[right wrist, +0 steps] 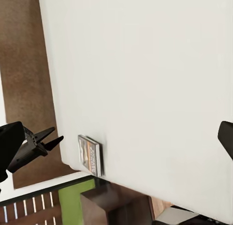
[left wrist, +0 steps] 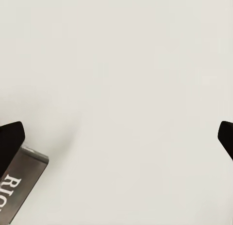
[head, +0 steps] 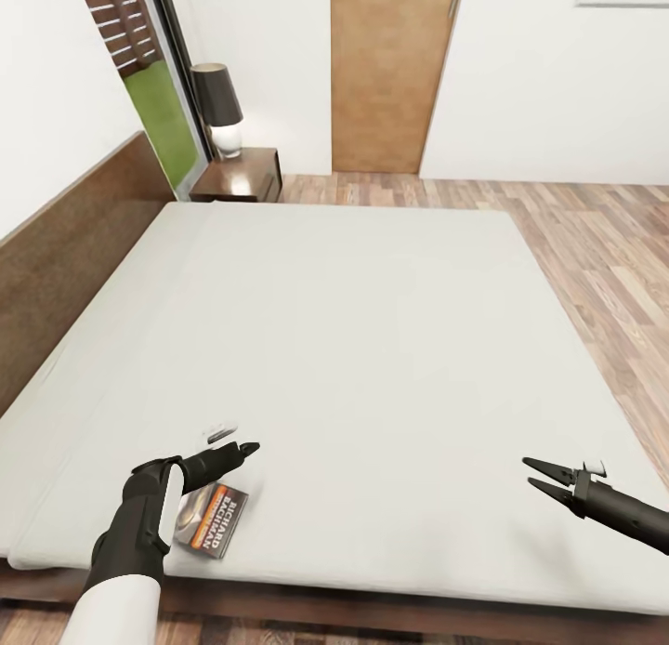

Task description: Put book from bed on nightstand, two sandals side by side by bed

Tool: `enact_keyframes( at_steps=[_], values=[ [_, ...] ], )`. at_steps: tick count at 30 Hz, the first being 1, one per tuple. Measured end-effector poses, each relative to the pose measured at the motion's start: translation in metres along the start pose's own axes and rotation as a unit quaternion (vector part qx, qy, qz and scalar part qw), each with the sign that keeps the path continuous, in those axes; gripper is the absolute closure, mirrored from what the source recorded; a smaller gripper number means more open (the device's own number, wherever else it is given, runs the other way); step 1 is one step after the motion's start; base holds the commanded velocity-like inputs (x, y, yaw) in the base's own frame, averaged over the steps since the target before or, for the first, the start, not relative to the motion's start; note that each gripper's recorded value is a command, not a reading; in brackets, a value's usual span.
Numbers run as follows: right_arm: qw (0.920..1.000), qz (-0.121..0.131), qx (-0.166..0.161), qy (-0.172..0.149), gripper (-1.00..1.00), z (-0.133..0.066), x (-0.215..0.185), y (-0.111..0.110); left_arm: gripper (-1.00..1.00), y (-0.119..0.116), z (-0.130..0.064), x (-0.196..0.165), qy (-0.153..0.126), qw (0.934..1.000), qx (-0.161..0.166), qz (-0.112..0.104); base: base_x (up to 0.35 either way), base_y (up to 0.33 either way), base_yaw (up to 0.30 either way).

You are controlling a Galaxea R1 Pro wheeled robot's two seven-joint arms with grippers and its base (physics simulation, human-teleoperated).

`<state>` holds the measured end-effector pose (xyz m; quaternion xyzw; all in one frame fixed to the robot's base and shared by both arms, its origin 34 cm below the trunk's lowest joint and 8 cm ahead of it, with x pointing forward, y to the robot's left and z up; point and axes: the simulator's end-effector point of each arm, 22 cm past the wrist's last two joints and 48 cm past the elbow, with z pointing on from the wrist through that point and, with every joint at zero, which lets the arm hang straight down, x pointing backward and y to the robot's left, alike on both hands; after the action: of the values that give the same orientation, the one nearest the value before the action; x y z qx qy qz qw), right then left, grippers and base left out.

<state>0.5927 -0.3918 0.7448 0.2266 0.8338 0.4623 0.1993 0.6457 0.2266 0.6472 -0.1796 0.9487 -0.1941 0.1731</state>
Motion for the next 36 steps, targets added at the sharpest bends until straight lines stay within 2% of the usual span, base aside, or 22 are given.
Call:
enact_keyframes(
  at_steps=[22,36],
  values=[
    [1.0000,0.005,0.004,0.004,-1.00,0.002,0.003,-0.007,-1.00,0.004,0.005,0.006,0.007,1.0000,-0.003,-0.003,0.012,0.000,0.000],
    [1.0000,0.005,0.004,0.004,-1.00,0.012,0.003,-0.022,-1.00,0.012,0.022,0.008,0.006,1.0000,-0.003,-0.003,0.000,0.000,0.000]
  ],
)
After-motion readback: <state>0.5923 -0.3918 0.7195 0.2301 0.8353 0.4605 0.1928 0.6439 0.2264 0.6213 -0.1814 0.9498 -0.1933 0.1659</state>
